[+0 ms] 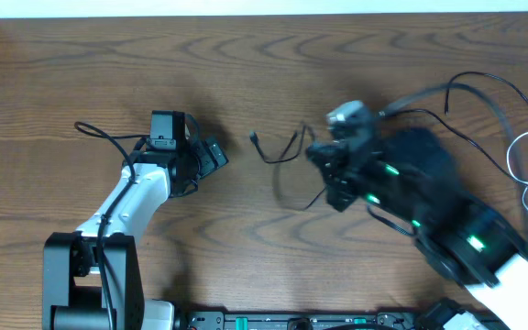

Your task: Untangle cables

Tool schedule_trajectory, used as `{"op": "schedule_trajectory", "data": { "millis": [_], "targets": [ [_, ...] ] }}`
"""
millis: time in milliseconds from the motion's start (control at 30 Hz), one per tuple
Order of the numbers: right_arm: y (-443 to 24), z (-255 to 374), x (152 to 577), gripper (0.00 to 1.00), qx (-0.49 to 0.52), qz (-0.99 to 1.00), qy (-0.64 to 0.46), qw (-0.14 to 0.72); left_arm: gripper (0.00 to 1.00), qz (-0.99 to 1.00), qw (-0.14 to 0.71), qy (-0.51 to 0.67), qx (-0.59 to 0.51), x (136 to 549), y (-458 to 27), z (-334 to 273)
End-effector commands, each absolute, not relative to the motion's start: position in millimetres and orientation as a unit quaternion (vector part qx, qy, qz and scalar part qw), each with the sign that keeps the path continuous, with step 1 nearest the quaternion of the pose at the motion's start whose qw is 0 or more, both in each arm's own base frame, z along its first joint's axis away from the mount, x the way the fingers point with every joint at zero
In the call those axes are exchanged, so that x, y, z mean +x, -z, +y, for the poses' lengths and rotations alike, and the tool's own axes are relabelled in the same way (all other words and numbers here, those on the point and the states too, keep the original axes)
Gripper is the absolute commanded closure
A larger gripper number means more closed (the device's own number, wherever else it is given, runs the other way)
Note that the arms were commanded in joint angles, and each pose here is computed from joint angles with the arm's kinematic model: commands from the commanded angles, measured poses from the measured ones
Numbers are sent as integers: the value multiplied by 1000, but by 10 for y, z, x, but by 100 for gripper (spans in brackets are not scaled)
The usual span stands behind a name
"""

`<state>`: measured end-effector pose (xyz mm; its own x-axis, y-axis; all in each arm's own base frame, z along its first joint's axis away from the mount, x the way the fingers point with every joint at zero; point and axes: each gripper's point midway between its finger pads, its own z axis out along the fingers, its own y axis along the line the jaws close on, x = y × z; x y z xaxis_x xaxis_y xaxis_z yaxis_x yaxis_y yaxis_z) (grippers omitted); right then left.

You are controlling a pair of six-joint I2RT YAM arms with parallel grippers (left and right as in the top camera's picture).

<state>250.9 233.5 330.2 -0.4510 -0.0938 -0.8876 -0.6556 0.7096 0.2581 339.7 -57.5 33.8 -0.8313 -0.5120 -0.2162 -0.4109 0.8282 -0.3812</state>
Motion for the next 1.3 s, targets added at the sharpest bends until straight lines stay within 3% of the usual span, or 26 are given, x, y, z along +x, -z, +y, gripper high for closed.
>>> {"op": "schedule_trajectory", "data": {
  "millis": [0, 300, 633, 933, 1267],
  "targets": [
    [-3875, 2048, 2500, 99, -233, 743, -252, 575, 2, 942, 167, 159, -243, 3438, -399, -545],
    [-4887, 1260, 2259, 99, -105, 634, -202, 739, 2, 942, 167, 159, -243, 3438, -399, -545],
    [-5011, 1174, 2253, 98, -107, 614, -168, 764, 2, 942, 167, 159, -243, 3438, -399, -545],
    [-4623, 1245, 2882, 99, -71, 673, -86, 731, 2, 942, 167, 159, -243, 3438, -399, -545],
    [-4458, 813, 4031, 99, 16, 652, -27, 758, 2, 942, 167, 159, -243, 3438, -399, -545]
  ]
}}
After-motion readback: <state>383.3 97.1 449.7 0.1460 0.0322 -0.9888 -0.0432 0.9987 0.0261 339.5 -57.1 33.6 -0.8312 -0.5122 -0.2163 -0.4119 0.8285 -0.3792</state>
